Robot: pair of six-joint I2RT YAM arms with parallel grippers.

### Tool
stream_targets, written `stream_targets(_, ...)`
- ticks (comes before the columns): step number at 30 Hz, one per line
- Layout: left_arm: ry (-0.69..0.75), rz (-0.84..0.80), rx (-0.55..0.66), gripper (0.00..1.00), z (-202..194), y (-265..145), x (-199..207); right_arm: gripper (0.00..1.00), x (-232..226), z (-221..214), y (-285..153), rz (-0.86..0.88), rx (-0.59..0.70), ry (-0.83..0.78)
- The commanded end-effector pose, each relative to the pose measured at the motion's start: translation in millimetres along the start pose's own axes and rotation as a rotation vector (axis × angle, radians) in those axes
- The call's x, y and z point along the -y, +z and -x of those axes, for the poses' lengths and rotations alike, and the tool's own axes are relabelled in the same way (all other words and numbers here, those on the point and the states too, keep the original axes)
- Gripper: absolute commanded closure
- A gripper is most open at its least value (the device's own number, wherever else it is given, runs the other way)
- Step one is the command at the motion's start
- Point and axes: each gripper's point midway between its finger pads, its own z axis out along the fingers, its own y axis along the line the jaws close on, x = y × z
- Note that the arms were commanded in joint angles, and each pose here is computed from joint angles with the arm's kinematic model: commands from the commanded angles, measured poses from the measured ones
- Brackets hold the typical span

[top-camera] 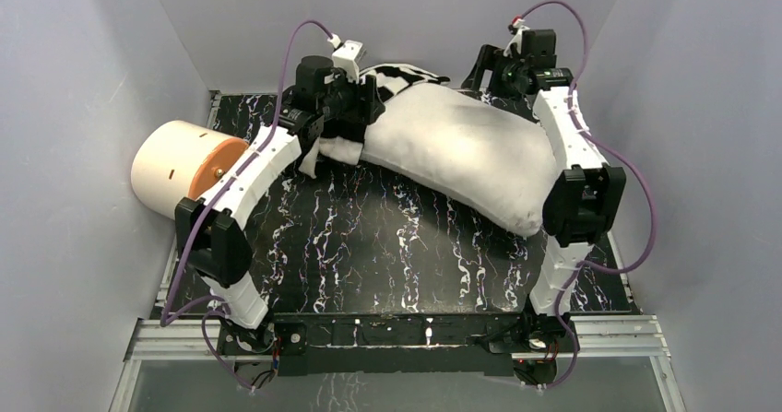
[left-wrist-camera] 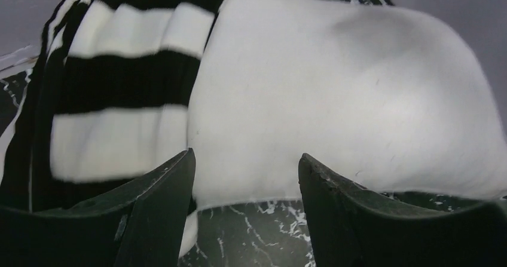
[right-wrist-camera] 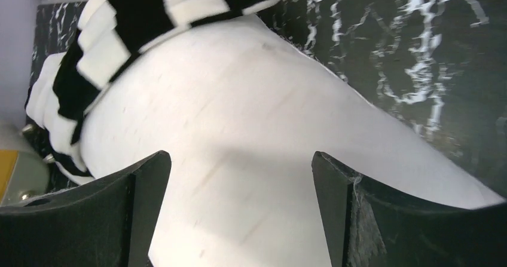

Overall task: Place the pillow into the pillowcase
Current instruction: Stuff the pillow into the pillowcase.

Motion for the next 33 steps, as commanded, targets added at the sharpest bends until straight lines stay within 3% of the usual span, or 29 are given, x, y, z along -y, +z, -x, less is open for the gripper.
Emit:
stream_targets(1,0.099,0.140,-0.026,0.37,-24.9,-3.9,-31.3,0.04,7.7,24.3,-47.5,-0.121,0.096,-0.049)
stream_targets(7,0.099,0.168,-0.077,0.36,-57.6,17.3,-47.0,0.02,27.8,-0.6,-76.3,-0.235,0.092,-0.023)
stream_targets(12,0.109,0.188,-0.102,0.36,-74.3,36.5,-57.1,0.01,75.8,-38.1,-95.1,-0.357,0.079,0.037)
stream_targets(15,0.119,0.195,-0.116,0.37,-82.8,46.1,-59.5,0.02,101.5,-72.3,-99.2,-0.358,0.055,0.099)
stream_targets(18,0.148,0.219,-0.132,0.40,-90.6,53.5,-64.0,0.04,97.7,-96.3,-93.5,-0.287,0.035,0.119)
stream_targets(20,0.170,0.217,-0.141,0.50,-94.2,57.4,-63.4,0.06,88.0,-112.3,-86.7,-0.207,0.011,0.137)
stream_targets(22,0.170,0.194,-0.141,0.73,-93.5,59.5,-55.5,0.09,80.3,-126.2,-81.0,-0.143,-0.016,0.161)
stream_targets(24,0.165,0.143,-0.115,0.91,-82.9,59.0,-35.0,0.12,68.8,-138.9,-74.9,-0.059,-0.035,0.180)
stream_targets(25,0.165,0.106,-0.097,0.95,-75.1,58.4,-20.5,0.13,63.1,-145.0,-72.4,-0.021,-0.042,0.193)
stream_targets(30,0.119,-0.185,0.008,0.99,-30.0,52.9,103.5,0.17,31.4,-159.3,-63.8,0.100,-0.032,0.263)
stream_targets(33,0.045,-0.293,-0.008,1.00,-48.0,58.4,146.3,0.18,5.2,-162.2,-58.7,0.154,-0.023,0.293)
